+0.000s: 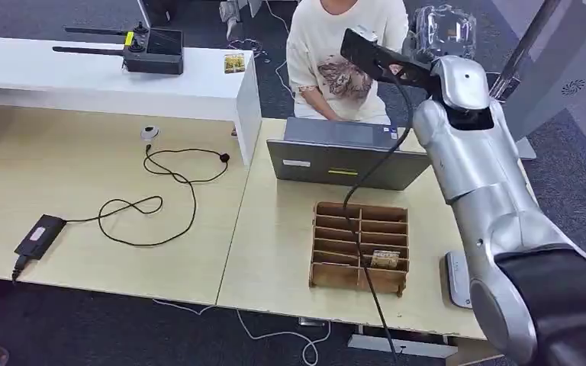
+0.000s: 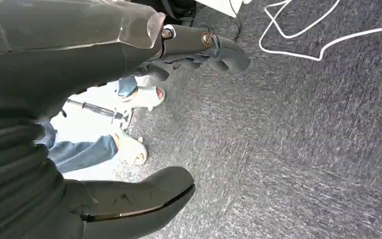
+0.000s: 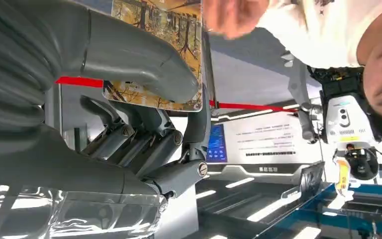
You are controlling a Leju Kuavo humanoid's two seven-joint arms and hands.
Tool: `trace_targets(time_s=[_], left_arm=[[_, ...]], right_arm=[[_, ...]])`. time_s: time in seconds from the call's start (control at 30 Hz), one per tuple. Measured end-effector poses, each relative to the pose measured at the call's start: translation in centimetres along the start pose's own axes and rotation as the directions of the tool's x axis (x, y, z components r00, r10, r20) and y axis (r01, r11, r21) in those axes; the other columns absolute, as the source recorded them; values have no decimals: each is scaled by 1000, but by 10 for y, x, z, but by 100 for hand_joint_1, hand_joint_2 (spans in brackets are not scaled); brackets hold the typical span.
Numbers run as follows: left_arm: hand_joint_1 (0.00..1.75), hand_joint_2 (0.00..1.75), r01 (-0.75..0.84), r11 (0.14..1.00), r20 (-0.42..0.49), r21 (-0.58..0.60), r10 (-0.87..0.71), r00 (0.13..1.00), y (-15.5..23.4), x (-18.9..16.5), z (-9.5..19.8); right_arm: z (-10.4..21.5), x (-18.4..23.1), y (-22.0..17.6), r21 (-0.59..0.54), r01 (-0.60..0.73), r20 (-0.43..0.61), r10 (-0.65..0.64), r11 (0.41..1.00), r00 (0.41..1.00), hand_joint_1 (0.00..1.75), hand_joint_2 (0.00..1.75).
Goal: Pass the card to the sensor for recognition and then transmit it.
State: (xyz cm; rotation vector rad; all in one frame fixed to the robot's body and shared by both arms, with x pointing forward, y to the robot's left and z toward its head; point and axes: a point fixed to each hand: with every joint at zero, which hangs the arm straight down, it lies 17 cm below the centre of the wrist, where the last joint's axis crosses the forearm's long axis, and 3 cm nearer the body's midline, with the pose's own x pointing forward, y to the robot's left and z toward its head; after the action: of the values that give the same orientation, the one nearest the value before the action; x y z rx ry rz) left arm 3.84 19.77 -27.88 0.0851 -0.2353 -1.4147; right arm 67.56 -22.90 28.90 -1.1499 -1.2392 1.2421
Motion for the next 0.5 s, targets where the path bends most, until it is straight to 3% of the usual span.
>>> trace_targets(time_s=[0.43,0.47,0.5], left_arm=[[0,175,0,1000,7,1,0,1000,0,1,0],[0,175,0,1000,7,1,0,1000,0,1,0],[0,175,0,1000,7,1,0,1000,0,1,0]], right_arm=[[0,0,3,14,-15,-11,15,1000,1000,175,175],[0,0,3,12,-15,-12,15,1000,1000,12,175],[0,0,2,11,-15,-12,15,1000,1000,0,175]])
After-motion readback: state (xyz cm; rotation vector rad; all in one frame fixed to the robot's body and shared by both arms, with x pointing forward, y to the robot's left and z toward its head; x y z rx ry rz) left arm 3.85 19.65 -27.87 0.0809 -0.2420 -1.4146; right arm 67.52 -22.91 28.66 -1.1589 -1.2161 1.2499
